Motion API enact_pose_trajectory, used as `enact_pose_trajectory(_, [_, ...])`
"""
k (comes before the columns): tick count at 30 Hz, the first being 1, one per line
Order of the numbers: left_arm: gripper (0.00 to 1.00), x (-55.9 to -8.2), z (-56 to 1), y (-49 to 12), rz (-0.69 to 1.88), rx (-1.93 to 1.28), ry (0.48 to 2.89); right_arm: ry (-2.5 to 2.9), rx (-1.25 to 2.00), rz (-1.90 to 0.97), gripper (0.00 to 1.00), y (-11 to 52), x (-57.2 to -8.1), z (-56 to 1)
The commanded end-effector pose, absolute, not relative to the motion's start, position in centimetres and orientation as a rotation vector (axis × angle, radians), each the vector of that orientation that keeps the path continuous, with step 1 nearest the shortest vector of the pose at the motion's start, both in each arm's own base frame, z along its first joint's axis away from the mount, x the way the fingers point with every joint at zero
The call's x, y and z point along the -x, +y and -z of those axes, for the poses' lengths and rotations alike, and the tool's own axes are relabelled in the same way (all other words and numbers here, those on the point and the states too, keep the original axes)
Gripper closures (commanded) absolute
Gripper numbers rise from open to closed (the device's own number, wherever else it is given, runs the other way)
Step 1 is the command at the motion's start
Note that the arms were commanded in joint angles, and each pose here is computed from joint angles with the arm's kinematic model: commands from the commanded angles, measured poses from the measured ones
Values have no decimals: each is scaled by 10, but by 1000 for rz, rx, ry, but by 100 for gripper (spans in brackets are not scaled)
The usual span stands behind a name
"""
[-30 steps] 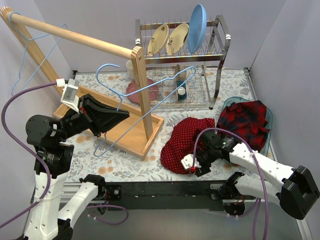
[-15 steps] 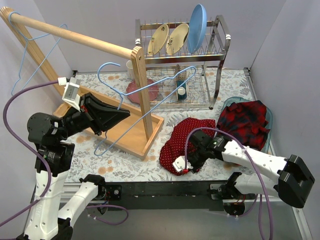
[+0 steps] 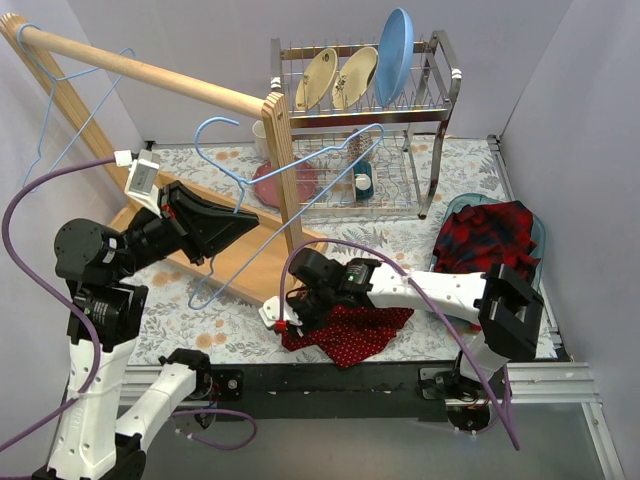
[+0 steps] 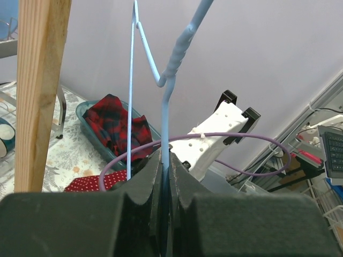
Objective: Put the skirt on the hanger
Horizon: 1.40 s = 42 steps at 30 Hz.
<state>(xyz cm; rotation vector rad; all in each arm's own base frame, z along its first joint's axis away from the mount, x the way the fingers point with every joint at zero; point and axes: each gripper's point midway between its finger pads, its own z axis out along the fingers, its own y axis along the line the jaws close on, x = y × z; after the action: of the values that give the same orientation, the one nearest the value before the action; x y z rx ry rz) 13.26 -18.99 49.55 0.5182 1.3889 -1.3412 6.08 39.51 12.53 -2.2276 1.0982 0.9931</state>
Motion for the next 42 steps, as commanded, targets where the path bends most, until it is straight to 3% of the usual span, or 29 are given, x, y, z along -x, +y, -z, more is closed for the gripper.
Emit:
enact_pose_trajectory(1, [100, -126, -509, -185, 1294, -525, 1345, 1265, 2083, -978, 75, 412, -76, -129])
enact_pose_trajectory(3, [100, -127, -509, -186, 1293, -527, 1347, 1308, 2086, -957, 57, 404, -82, -125])
enact_pose_trajectory(9, [100, -122, -507, -186, 1295, -534, 1343, 1203, 2130, -1021, 44, 326, -94, -174])
enact_pose_trajectory(15, [100, -121, -505, -187, 1306, -547, 1344, 1234, 2254, -877, 44, 242, -69, -153])
enact_pose_trajectory(19, [100, -118, -505, -188, 1329, -554, 1341, 1435, 2179, -677, 45, 199, -96, -122])
enact_pose_trajectory(22, [100, -118, -503, -189, 1337, -555, 1344, 1530, 2073, -633, 51, 173, -115, -116])
enact_pose_trajectory(26, [100, -120, -501, -190, 1356, -552, 1348, 1658, 2025, -627, 72, 158, -131, -94])
enact_pose_trajectory(28, [100, -119, -502, -190, 1358, -555, 1345, 1712, 1958, -586, 75, 162, -153, -86])
enact_pose_trajectory(34, [100, -119, -499, -190, 1354, -547, 1354, 1873, 1536, -399, 70, 167, -262, -109])
enact_pose_trajectory(36, [100, -120, -498, -189, 1352, -544, 1356, 1930, 1485, -387, 66, 161, -277, -105])
enact_pose_trajectory(40, [100, -121, -497, -190, 1351, -548, 1358, 1904, 1549, -493, 58, 163, -267, -112])
enact_pose_trajectory(42, [100, -121, -496, -190, 1353, -548, 1359, 1787, 1687, -597, 52, 166, -239, -125])
